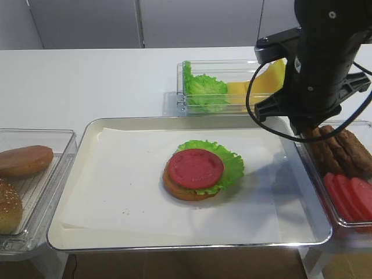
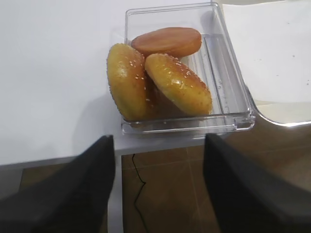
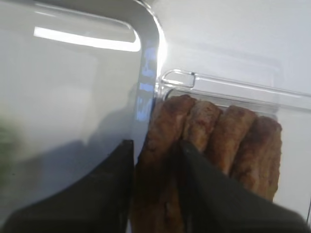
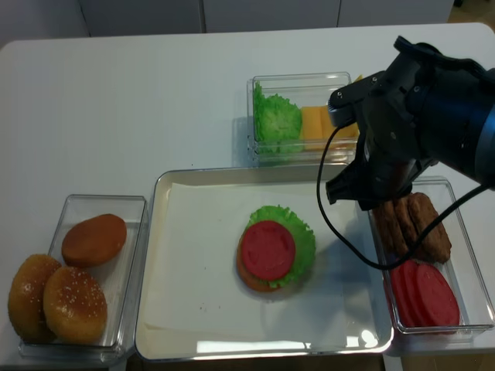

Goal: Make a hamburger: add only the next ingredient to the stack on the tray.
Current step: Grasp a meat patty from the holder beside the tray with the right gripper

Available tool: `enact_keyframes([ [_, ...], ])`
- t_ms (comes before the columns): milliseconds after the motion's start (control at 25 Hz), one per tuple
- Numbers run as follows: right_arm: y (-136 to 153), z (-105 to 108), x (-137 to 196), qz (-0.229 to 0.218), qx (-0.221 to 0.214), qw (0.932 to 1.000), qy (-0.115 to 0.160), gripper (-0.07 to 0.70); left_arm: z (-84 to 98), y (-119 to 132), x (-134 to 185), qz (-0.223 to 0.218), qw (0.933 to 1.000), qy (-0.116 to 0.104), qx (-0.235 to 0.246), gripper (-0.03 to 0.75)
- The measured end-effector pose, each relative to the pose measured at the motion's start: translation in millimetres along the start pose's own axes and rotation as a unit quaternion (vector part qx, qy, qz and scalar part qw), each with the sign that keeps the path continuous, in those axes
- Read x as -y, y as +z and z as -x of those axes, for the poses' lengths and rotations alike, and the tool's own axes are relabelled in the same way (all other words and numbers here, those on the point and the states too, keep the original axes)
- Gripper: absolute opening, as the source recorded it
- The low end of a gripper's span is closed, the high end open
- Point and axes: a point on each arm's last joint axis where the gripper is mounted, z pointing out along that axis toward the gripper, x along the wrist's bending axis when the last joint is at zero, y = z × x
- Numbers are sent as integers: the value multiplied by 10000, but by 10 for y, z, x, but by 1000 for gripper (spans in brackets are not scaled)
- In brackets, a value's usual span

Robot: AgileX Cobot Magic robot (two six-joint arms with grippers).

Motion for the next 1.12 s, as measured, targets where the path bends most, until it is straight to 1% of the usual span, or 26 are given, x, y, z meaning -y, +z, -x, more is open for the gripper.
enact_keyframes([
  [80,-2,2,1,-13,9,10000,9,152,0,0,0,0,10000,0,0,428],
  [280,-2,2,4,-29,8,10000,5,152,0,0,0,0,10000,0,0,428],
  [480,-50,7,21,-34,-60,9999,80,151,0,0,0,0,10000,0,0,428],
  [720,-381,95,93,310,-290,9985,333,149,0,0,0,0,10000,0,0,428],
  [960,-808,253,253,757,-421,9951,467,141,0,0,0,0,10000,0,0,428],
  [1040,-966,282,310,890,-432,9942,429,140,0,0,0,0,10000,0,0,428],
  [1120,-1143,261,351,1042,-424,9933,272,140,0,0,0,0,10000,0,0,428],
])
